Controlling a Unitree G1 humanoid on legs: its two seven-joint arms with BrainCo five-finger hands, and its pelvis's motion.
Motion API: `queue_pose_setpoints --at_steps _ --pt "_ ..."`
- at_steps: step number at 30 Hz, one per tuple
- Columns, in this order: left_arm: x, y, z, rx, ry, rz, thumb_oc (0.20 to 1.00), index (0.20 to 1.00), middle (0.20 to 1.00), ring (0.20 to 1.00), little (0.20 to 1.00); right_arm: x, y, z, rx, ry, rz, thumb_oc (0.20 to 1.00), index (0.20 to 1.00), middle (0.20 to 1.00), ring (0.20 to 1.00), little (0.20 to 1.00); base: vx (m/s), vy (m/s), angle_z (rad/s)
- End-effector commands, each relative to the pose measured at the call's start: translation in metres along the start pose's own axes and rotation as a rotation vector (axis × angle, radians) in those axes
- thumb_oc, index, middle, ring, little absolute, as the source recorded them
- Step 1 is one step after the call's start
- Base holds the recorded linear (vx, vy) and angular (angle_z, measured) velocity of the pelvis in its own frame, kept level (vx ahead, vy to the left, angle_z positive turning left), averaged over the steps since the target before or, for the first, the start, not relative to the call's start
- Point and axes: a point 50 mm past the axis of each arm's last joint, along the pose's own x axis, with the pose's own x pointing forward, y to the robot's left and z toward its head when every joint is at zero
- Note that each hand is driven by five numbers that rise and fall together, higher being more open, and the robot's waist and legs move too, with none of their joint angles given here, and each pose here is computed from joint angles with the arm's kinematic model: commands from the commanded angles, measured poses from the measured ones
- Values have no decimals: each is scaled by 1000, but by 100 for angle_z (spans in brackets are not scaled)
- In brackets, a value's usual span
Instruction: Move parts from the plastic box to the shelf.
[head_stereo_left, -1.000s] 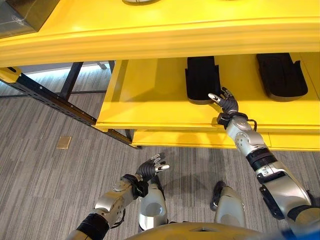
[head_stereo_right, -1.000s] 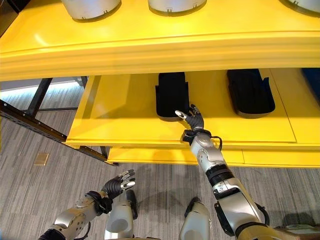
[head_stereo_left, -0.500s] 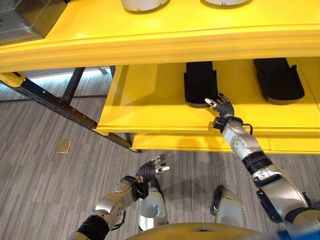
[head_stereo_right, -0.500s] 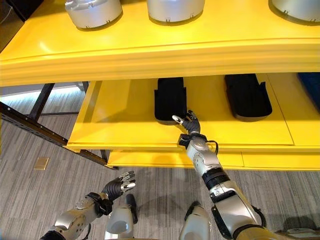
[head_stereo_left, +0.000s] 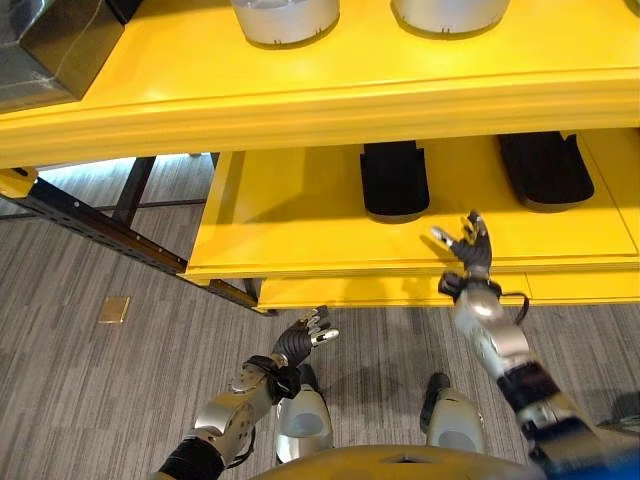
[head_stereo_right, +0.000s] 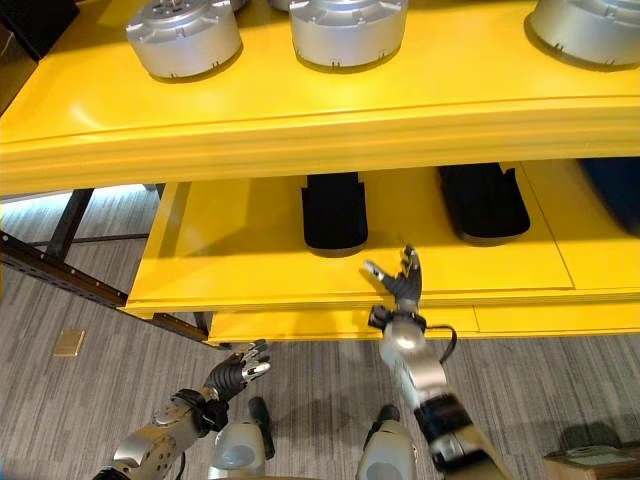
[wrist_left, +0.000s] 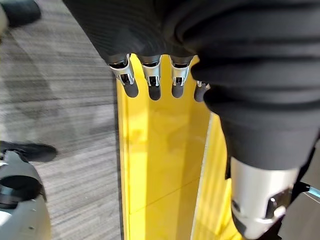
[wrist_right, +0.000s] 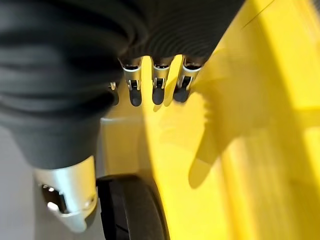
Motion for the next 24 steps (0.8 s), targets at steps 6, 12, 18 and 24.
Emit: queue_pose_setpoints --at_steps 6,12,18,24 --pt "-25 -12 49 170 -252 -323 1000 1000 1000 1000 1000 -18 -12 14 -103 -26 389 1000 1000 1000 1000 1000 -124 218 -8" --pt "-23 -18 52 263 -233 -431 1000 1000 1000 1000 1000 -13 -27 0 -116 51 320 1000 1000 1000 1000 1000 -109 251 0" --pt "-28 -6 51 288 -284 -425 1000 1000 1000 1000 1000 -12 -33 -22 -68 148 233 1000 1000 1000 1000 1000 -121 165 -20" --pt "-44 17 52 266 -338 -321 1000 1000 1000 1000 1000 -17 -40 -36 -73 259 190 1000 1000 1000 1000 1000 -66 -97 -45"
